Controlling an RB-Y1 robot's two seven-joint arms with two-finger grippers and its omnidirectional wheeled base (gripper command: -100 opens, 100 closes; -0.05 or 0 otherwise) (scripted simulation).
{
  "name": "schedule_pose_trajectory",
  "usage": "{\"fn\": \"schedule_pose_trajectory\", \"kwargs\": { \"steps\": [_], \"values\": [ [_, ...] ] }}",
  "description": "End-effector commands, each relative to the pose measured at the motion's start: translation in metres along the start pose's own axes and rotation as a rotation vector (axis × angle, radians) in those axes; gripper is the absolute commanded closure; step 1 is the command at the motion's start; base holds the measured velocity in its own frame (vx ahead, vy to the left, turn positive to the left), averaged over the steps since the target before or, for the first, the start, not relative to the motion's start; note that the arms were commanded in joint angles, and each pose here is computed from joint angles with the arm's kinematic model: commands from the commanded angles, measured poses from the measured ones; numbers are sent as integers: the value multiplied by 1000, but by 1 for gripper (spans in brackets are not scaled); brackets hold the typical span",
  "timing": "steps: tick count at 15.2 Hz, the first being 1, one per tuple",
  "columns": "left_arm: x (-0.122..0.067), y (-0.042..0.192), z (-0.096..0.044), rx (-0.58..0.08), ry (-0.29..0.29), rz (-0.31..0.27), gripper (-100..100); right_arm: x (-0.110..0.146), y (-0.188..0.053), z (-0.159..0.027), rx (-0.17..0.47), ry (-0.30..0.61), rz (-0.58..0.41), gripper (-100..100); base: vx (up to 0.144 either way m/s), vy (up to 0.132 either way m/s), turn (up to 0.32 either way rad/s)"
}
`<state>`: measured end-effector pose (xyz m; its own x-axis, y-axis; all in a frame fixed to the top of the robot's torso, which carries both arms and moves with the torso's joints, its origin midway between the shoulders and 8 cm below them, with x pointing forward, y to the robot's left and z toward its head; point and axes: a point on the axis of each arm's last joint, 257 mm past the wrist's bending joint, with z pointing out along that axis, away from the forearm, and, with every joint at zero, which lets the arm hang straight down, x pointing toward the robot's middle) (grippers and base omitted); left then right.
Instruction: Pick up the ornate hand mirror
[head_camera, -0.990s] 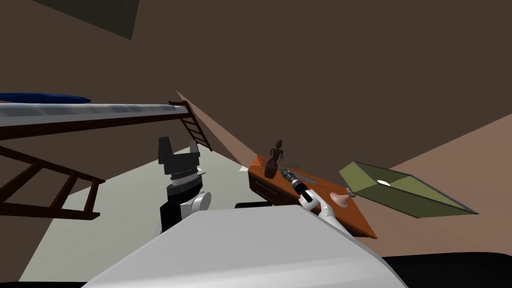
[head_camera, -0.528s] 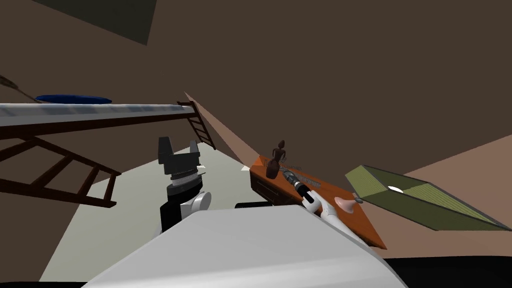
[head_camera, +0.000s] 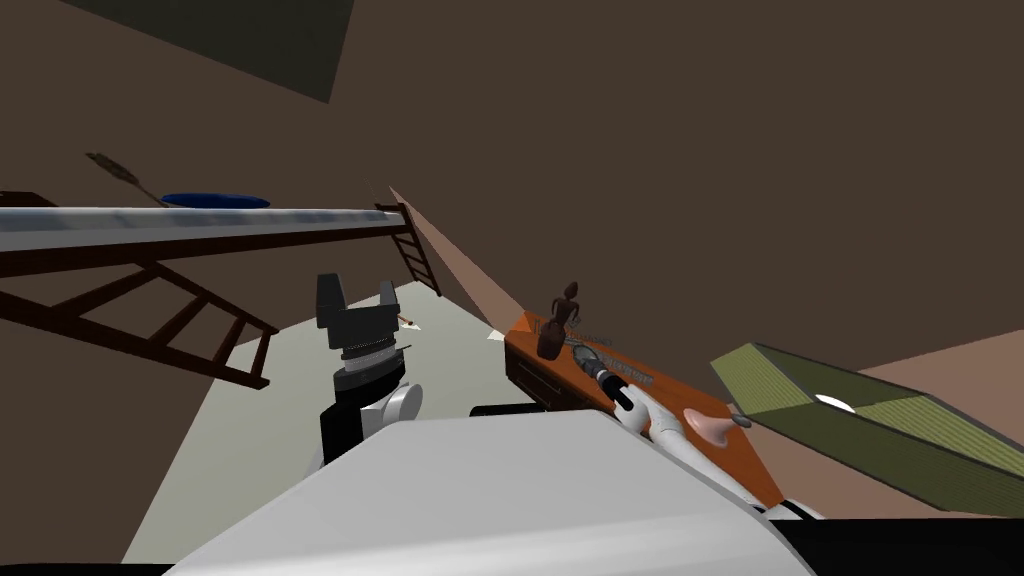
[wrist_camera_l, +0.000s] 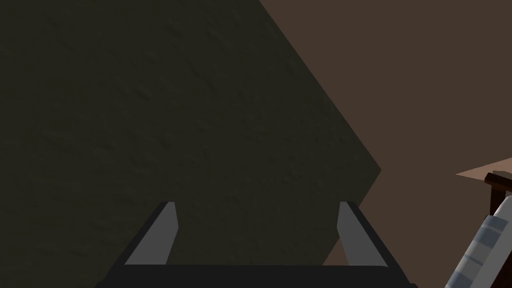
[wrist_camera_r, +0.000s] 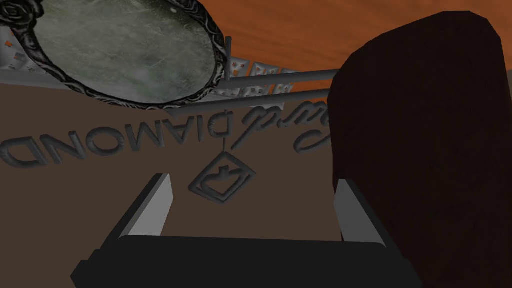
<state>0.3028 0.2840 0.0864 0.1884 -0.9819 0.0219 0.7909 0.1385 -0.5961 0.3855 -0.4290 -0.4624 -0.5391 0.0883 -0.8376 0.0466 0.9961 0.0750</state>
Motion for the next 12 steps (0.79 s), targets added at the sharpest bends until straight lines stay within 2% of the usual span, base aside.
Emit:
{"fn": "schedule_pose_trajectory", "kwargs": {
  "steps": [1,2,4,5,7,8,11,12],
  "values": [
    [0,0,0,0,0,0,0,8,-7,0,13,16,-8,-100,4,-5,23],
    [0,0,0,0,0,0,0,13,-18,0,30,43,-71,-100,-6,0,132],
    [0,0,0,0,0,0,0,25,-29,-3,50,67,-69,-100,-7,-4,113],
    [0,0,0,0,0,0,0,31,-42,-4,70,97,-130,-100,-12,-1,179],
    [0,0,0,0,0,0,0,41,-51,-7,86,117,-128,-100,-5,-7,108],
    [0,0,0,0,0,0,0,46,-64,-9,104,146,-187,-100,-6,-1,142],
    [0,0,0,0,0,0,0,55,-73,-13,121,167,-185,-100,0,-4,74],
    [0,0,0,0,0,0,0,59,-86,-15,137,195,-241,-100,-6,3,144]
  ]
}}
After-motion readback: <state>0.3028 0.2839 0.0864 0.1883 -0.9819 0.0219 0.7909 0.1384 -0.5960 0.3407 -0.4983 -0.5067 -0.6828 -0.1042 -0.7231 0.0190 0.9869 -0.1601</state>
